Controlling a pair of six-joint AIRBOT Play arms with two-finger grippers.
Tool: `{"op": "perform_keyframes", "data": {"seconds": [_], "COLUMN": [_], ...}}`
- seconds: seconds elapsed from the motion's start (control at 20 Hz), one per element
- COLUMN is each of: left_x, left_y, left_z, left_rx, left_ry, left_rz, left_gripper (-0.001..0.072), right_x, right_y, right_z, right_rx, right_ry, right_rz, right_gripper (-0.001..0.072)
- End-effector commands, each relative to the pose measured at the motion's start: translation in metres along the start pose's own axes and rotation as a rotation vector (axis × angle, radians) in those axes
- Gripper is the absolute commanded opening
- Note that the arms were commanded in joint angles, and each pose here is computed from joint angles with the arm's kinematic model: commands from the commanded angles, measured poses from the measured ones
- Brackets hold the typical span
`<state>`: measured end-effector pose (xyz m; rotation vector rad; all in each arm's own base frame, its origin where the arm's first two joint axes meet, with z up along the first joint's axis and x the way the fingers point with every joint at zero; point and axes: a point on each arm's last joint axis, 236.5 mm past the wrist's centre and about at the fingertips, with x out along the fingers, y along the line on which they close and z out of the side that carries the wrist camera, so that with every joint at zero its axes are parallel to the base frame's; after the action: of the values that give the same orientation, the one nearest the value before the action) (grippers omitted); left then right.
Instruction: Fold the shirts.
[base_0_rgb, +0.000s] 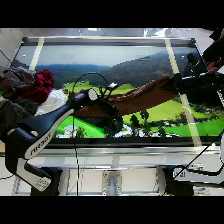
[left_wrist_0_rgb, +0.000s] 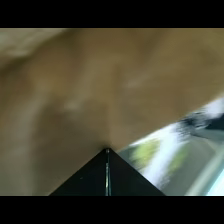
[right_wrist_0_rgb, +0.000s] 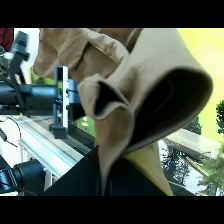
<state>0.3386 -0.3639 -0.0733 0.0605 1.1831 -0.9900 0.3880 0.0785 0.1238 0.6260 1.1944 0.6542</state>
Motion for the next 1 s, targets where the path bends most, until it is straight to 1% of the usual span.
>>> {"op": "perform_keyframes", "data": {"seconds": [0.0,0.1,0.25,0.4,0.5,0.7,0.85,0.95], "left_x": [0.023,0.013,-0.038,-0.114,-0.171,-0.274,-0.324,-0.341], "left_y": [-0.040,-0.037,-0.012,0.033,0.066,0.107,0.131,0.143], "left_z": [0.021,0.041,0.069,0.063,0.055,0.051,0.042,0.034], "left_rx": [-0.033,-0.039,-0.040,0.025,0.029,-0.039,-0.086,-0.116], "left_ry": [-0.100,-0.155,-0.247,-0.247,-0.265,-0.415,-0.493,-0.511], "left_rz": [-0.124,-0.121,-0.083,0.034,0.135,0.272,0.357,0.387], "left_gripper": [0.0011,0.0011,0.0011,0.0011,0.0011,0.0011,0.0012,0.0011], "right_x": [-0.007,0.002,0.024,0.056,0.090,0.184,0.259,0.300], "right_y": [0.025,0.042,0.060,0.081,0.106,0.161,0.185,0.192], "right_z": [0.001,0.001,0.003,0.009,0.017,0.025,0.013,0.009], "right_rx": [-0.046,-0.088,-0.129,-0.183,-0.213,-0.279,-0.256,-0.192], "right_ry": [0.018,0.033,0.031,0.004,-0.035,-0.128,-0.165,-0.208], "right_rz": [-0.056,-0.049,-0.056,-0.070,-0.043,0.042,0.097,0.132], "right_gripper": [0.0009,0.0008,0.0008,0.0008,0.0007,0.0006,0.0006,0.0009]}}
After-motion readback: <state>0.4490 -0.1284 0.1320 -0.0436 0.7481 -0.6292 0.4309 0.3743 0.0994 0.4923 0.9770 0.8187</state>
